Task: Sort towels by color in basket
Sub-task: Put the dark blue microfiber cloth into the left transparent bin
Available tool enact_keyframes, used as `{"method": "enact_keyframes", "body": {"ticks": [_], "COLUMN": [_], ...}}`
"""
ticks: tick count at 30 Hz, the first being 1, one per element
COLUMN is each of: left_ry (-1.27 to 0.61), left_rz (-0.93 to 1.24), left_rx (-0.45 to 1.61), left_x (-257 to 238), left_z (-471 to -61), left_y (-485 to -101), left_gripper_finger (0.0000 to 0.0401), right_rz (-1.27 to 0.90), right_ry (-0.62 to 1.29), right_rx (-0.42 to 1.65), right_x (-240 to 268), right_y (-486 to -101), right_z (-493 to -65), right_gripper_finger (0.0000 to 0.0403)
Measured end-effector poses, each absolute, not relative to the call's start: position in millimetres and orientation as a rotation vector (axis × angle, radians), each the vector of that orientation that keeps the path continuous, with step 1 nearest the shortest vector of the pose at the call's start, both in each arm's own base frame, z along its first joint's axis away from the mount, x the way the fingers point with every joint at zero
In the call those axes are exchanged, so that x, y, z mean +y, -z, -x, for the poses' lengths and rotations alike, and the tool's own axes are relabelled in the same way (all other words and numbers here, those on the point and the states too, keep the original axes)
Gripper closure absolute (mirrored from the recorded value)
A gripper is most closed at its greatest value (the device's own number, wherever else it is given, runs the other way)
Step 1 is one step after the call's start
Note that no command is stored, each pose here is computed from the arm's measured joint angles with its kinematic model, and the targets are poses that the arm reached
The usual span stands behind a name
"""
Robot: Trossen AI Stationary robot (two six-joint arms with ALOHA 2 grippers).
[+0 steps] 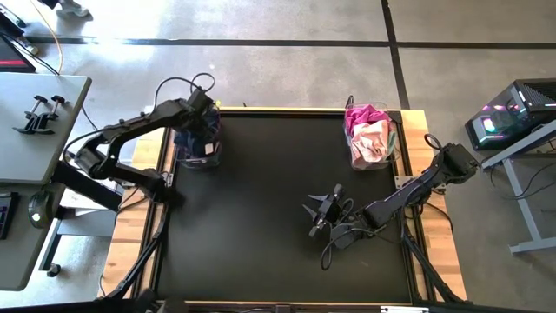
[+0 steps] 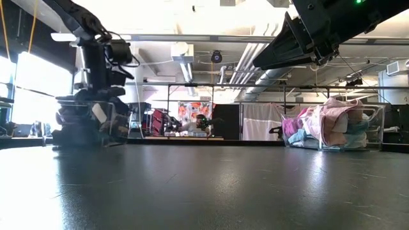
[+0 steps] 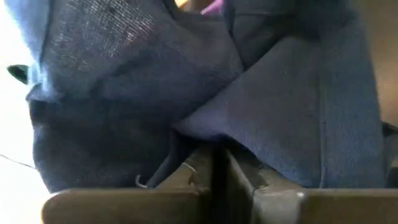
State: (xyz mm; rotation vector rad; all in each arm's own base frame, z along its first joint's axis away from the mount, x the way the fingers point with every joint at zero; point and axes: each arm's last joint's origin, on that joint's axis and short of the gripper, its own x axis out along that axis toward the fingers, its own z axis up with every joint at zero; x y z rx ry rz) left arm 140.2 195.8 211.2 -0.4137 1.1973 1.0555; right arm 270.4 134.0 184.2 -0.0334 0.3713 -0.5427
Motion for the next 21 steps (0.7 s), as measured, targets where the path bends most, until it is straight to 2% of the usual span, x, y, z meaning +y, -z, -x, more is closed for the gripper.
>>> {"method": "enact_keyframes", "body": {"ticks": [5,15,18,21], "left_ry": [-1.043,-0.935,-1.053,-1.158], "left_rz": [0.344,0.369,0.259,0.253], "left_rx": [1.187,1.045,0.932,0.84], "left_x": [196,173,180,200], "left_z": [-140,-136,-135,-130], "left_y": [-225,-308,-323,-326], "left_gripper_finger": [0.0396,0.0337,0.0336,0.035], "right_rz": [0.032,0.022,0.019,0.006], "right_ry": [0.543,0.554,0.557,0.55], "right_rx": [0.371,0.371,0.371,0.364], "right_x": [134,130,129,129], "right_y": [-184,-184,-184,-185], "right_z": [-270,-272,-273,-274], "right_gripper_finger": [0.0247,0.0247,0.0247,0.0247]}}
